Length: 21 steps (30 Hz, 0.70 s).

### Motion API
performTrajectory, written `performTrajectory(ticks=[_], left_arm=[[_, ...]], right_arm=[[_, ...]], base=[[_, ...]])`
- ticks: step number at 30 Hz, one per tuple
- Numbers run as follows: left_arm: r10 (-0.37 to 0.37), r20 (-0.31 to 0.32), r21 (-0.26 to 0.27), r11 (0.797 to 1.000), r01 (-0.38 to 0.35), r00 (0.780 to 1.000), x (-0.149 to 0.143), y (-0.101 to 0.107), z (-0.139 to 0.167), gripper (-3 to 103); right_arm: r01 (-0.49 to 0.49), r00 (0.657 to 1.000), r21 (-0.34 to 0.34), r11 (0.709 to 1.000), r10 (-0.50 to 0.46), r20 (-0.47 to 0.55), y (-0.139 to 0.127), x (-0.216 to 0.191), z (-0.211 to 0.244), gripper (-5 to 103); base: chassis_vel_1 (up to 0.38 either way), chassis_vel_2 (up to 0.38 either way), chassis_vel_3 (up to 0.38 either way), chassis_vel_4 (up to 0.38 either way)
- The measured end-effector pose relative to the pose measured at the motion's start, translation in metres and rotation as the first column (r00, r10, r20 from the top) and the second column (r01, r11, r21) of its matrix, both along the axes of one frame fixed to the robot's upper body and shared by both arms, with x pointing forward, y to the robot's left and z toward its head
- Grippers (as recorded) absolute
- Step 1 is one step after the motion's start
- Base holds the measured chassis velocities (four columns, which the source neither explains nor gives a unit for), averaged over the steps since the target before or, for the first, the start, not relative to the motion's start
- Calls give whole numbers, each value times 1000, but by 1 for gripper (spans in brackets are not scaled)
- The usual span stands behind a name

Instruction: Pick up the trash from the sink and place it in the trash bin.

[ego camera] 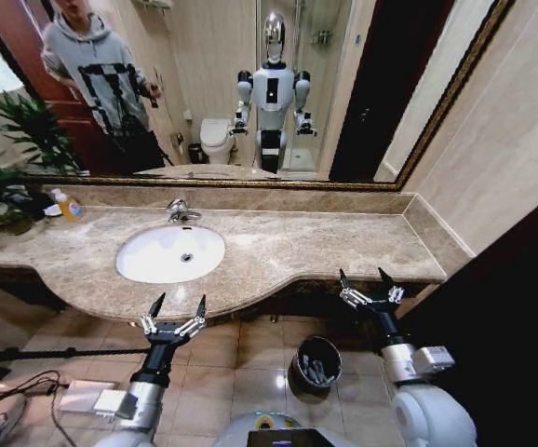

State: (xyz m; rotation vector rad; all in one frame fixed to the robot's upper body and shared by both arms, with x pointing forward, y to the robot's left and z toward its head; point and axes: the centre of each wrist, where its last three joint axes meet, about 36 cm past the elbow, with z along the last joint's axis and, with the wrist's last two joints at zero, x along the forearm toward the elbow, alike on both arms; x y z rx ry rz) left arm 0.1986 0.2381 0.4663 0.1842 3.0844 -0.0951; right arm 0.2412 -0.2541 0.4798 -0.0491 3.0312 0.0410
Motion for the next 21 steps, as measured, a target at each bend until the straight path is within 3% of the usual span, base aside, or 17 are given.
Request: performTrajectory(ticks=[21], left_arm=[[0,0,0,1000,0,1000,0,0,0,100]], right_arm=[[0,1000,0,1000,0,-1,0,0,0,100]], base=[[0,0,0,0]])
